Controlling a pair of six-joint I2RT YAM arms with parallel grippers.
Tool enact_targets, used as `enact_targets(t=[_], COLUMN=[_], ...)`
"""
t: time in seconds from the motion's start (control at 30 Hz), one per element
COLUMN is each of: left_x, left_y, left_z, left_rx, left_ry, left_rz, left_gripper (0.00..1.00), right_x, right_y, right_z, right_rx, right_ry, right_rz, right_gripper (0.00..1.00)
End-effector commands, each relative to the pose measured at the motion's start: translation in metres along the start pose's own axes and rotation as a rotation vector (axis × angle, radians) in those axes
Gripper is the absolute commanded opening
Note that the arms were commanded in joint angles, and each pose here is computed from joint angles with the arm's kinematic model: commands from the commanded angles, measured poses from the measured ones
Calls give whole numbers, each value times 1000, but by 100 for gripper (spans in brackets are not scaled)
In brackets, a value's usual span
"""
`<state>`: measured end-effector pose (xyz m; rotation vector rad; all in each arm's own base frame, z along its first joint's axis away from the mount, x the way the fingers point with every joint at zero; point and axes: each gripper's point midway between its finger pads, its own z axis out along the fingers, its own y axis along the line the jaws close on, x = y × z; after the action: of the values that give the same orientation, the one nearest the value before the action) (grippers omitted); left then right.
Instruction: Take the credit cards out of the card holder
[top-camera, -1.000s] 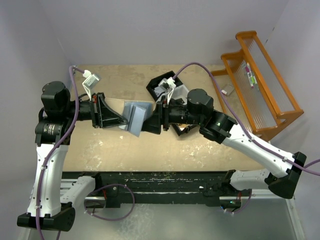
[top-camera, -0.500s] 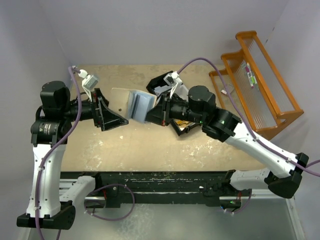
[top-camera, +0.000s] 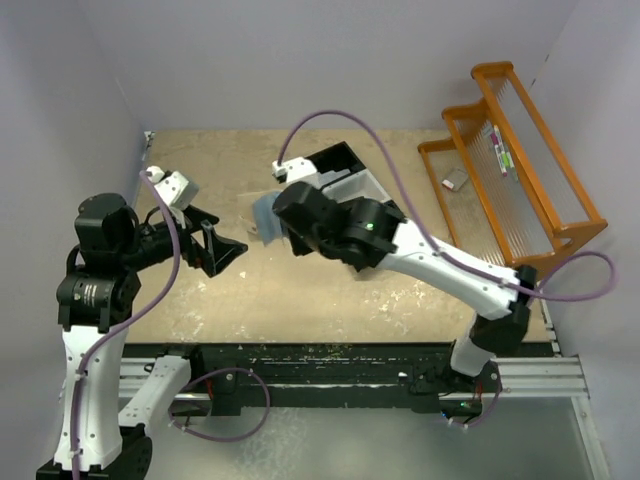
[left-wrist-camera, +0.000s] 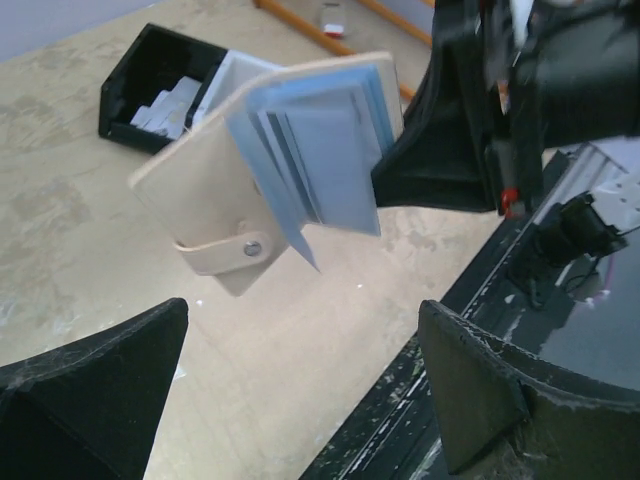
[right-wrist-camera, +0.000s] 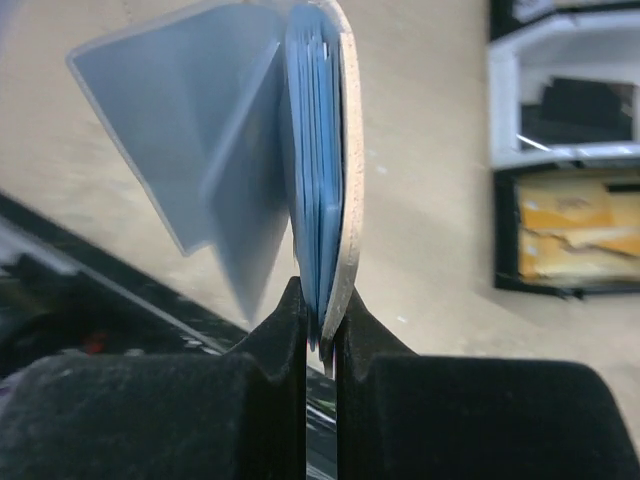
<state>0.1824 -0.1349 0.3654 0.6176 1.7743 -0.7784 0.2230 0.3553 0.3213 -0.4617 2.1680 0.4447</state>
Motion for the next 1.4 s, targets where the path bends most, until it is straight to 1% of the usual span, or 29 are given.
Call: enact_targets(t=[0.0, 0.17, 0.27, 0.3, 0.37, 0.4, 0.43, 0.57, 0.8, 0.93, 1.1, 1.2, 1.23, 1.37], left_x=[5, 8, 11, 12, 14, 15, 16, 20, 25, 23, 25, 22, 19, 10], left_y=[21, 20, 19, 19, 18, 17, 16, 9, -7, -11, -5, -7, -9, -13], left_z=[3, 3, 5, 5, 6, 7, 8, 14, 26, 29, 35, 34, 33, 26], left_rx=[-78, -73, -62, -56, -45, -35, -27, 25, 145, 184, 178, 186, 188, 183], left_ry=[13, 17, 24, 25, 31, 33, 36, 38, 47, 41, 46, 39, 32, 14], left_rz=[71, 70, 63, 62, 54, 47, 35, -52, -294, -372, -397, -389, -378, -328], left_gripper=[99, 99, 99, 99, 98, 98, 98, 100, 99, 99, 100, 93, 90, 67], right_x=[15, 18, 20, 22, 18, 16, 19, 15, 7, 0, -7, -12, -12, -17], right_y=[-58, -65, -62, -59, -51, -46, -37, -16, 5, 12, 31, 39, 40, 43], right_z=[-4, -4, -6, -8, -10, -11, -13, -22, -30, -39, -52, -63, -66, -77], right_rx=[355, 443, 422, 395, 331, 287, 221, 79, -39, -89, -209, -279, -300, -383], right_ry=[41, 48, 60, 70, 49, 37, 52, 33, 25, 12, -3, -28, -35, -75], right_rz=[-169, -224, -225, -213, -204, -205, -194, -151, -125, -108, -69, -59, -57, -39], right_gripper=[0, 0, 0, 0, 0, 0, 0, 0, 0, 0, 0, 0, 0, 0])
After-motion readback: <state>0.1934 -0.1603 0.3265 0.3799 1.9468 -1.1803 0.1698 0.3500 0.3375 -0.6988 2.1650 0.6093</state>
